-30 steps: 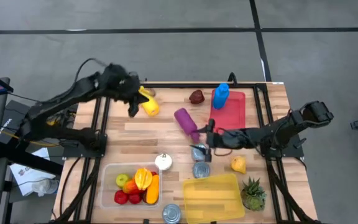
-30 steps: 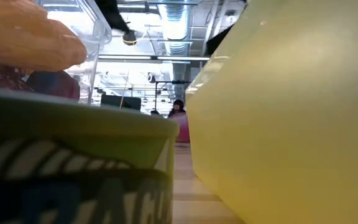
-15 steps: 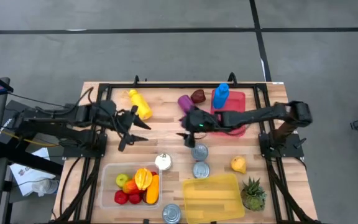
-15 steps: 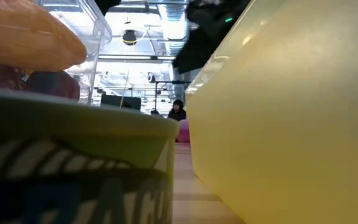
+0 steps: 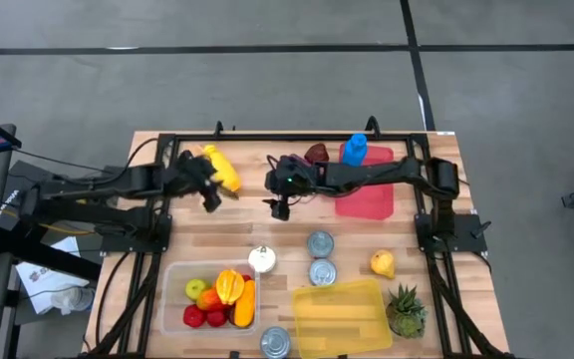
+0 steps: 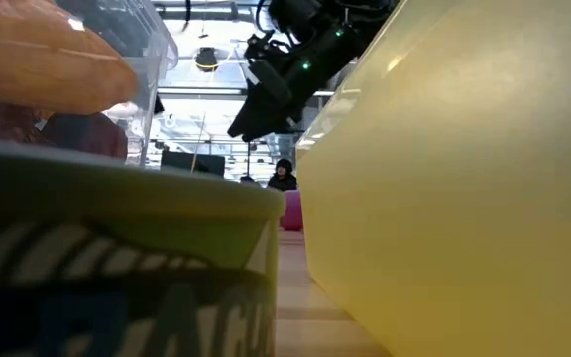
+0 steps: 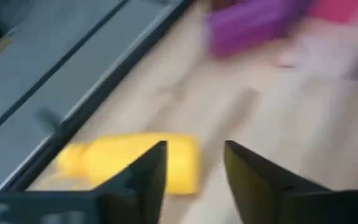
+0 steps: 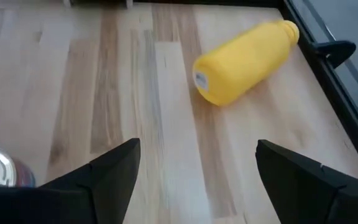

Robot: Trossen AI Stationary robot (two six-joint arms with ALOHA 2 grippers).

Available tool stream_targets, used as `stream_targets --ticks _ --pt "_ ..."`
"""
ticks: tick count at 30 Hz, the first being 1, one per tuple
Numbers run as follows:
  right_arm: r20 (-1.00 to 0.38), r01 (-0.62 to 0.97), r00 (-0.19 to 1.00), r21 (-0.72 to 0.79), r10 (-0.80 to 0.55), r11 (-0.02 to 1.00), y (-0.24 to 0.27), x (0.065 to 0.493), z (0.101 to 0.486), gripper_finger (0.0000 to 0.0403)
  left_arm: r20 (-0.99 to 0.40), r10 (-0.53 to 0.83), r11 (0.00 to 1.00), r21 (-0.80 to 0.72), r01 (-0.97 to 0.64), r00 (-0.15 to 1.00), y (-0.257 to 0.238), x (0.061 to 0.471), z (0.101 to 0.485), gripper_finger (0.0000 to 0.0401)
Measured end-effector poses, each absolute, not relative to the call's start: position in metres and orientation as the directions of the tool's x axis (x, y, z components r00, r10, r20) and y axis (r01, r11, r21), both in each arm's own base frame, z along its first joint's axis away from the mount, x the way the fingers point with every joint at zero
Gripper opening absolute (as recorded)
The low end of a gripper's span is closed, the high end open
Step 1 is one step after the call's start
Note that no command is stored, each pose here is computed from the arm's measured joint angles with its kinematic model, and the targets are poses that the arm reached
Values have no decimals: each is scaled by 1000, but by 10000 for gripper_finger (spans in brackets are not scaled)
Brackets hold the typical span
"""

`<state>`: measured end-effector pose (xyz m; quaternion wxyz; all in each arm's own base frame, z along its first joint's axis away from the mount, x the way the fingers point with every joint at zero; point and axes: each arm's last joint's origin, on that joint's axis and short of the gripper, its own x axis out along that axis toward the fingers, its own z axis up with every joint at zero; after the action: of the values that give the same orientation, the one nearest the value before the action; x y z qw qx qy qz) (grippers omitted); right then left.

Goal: Pick & Place Food Item
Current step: Put the yellow water bottle into the red bin

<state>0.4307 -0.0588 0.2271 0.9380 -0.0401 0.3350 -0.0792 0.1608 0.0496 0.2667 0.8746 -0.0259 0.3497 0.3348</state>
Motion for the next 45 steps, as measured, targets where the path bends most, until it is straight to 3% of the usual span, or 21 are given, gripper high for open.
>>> stream_targets --ticks 4,6,8,18,28,35,40,45 --pt "-614 110 771 -130 -167 985 -52 429 233 306 -676 619 682 211 -700 400 79 165 255 73" --pt "-607 95 779 -132 -157 987 -46 430 235 306 -716 590 681 195 -705 373 93 170 246 28" --pt "-621 73 771 -133 -141 988 -38 428 235 306 -760 546 689 168 -705 353 106 175 235 10" --pt "-640 -17 759 -200 -117 980 8 414 252 306 -868 465 635 188 -749 175 155 192 197 0" --pt "-564 27 805 -277 -185 961 33 374 268 306 -839 543 517 299 -802 38 202 208 190 0" --pt "-562 53 803 -262 -197 963 36 354 267 306 -877 481 574 308 -759 8 208 231 180 0" --pt "-546 68 812 -263 -206 962 37 347 268 306 -907 401 703 213 -678 131 189 249 191 0" --pt "-552 46 808 -292 -207 955 36 344 268 306 -879 420 741 188 -645 226 168 255 215 0"
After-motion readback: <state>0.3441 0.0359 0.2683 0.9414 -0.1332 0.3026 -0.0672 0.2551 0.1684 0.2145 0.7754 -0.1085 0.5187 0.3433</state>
